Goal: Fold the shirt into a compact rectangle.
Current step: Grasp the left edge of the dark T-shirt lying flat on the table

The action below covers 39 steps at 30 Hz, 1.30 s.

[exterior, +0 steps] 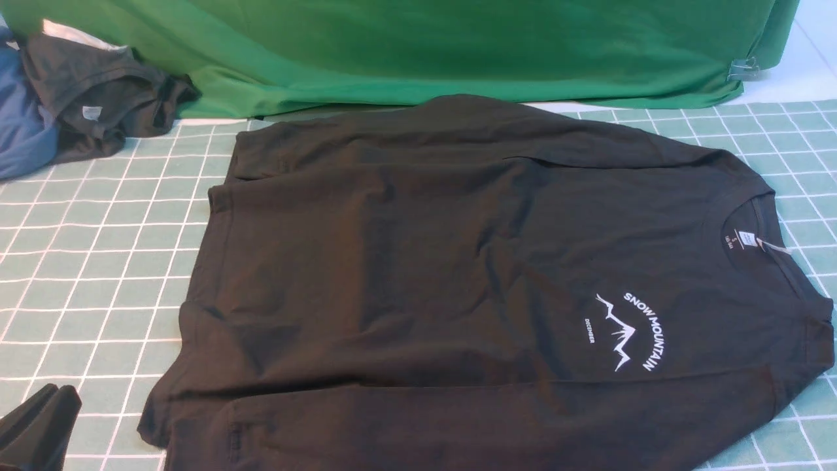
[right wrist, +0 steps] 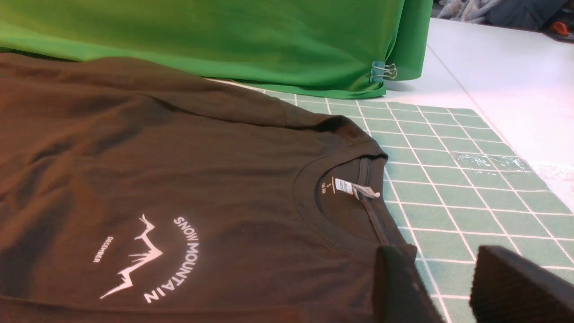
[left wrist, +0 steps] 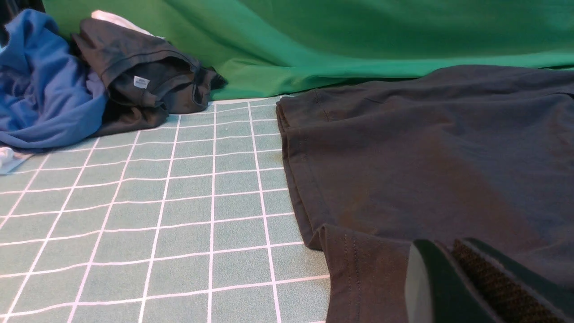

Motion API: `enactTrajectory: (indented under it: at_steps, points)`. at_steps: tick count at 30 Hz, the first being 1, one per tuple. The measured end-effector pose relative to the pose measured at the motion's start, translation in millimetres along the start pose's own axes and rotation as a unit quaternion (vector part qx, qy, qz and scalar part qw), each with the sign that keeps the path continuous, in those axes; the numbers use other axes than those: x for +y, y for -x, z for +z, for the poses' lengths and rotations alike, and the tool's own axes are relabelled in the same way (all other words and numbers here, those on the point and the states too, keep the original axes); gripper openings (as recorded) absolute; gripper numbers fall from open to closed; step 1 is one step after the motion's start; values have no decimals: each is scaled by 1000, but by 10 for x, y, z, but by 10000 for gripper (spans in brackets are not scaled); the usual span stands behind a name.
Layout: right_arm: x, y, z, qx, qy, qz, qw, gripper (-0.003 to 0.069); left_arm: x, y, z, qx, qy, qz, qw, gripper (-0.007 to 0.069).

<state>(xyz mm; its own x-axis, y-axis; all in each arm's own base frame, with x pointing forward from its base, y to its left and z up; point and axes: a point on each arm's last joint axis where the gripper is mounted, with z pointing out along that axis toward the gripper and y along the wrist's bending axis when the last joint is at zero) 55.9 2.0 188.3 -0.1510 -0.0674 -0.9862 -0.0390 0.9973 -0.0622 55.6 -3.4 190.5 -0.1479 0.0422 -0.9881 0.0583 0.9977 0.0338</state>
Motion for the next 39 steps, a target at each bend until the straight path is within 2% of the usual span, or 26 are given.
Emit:
enactTrajectory:
  at_steps: [19,21,27,35,37,39]
  points:
    - [0,0,0,0,0,0,1000,240,4,3,0,-2,2,12,1000,15]
    - [0,0,0,0,0,0,1000,240,7,52,-2,-29,4,13,999,15]
    - [0,0,0,0,0,0,1000,240,35,275,-43,-151,-3,-104,983,15]
    - [0,8,0,-5,0,2,1000,240,73,402,-97,-231,4,-160,960,15]
    - [3,21,0,-12,2,23,1000,240,80,414,-104,-239,-5,-204,949,15]
    - [8,73,-3,-39,9,114,993,240,88,431,-114,-249,-20,-270,930,15]
